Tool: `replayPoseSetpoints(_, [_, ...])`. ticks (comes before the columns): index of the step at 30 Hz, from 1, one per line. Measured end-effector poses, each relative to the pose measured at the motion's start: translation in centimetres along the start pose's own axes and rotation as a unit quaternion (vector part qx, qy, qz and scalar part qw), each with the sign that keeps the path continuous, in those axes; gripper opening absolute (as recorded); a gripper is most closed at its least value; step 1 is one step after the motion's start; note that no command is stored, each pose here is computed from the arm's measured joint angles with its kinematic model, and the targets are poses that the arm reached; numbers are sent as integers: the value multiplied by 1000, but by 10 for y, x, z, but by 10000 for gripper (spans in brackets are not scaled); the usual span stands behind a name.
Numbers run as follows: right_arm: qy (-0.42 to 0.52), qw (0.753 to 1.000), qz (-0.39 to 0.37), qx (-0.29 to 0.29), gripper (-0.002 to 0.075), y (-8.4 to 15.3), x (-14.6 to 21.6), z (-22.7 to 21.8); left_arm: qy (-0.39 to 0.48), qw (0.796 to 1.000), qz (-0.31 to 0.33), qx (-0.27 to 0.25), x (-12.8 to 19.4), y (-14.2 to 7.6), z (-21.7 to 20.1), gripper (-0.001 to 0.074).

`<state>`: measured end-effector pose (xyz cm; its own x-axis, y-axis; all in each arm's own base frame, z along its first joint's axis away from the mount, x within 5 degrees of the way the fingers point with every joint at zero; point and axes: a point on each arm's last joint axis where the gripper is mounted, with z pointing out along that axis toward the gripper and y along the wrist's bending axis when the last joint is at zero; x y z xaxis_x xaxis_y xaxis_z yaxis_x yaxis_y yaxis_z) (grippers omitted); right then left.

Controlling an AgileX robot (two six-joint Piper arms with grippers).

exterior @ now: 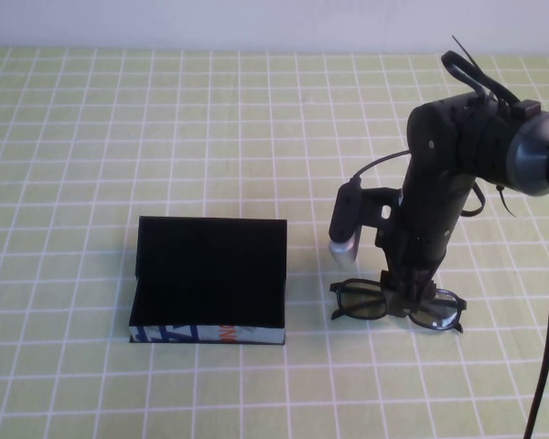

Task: Return glasses to glasses case
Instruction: Pick up the glasses from the table, then place the glasses in the glasses case

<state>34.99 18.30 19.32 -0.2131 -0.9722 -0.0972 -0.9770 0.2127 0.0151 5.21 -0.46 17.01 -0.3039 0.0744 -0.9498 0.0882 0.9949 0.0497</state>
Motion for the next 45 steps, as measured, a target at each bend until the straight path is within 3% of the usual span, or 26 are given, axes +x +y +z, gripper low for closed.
replayPoseSetpoints(10, [0,1000,1,1,402,-4,0,7,0,1000,0,0,0,0,0,-2])
replayPoseSetpoints(22, [12,1000,2,-16,197,-1,2,8,0,1000,0,0,0,0,0,-2])
replayPoseSetpoints(27, [16,1000,0,-22,67,2,3,4,0,1000,0,0,0,0,0,-2])
replayPoseSetpoints(32, [19,1000,-1,-25,66,4,2,4,0,1000,0,0,0,0,0,-2])
replayPoseSetpoints(38, [6,999,-46,-2,66,29,-18,-23,0,1000,0,0,0,0,0,-2])
replayPoseSetpoints(45, [-43,990,-131,38,66,70,-76,-65,0,1000,0,0,0,0,0,-2])
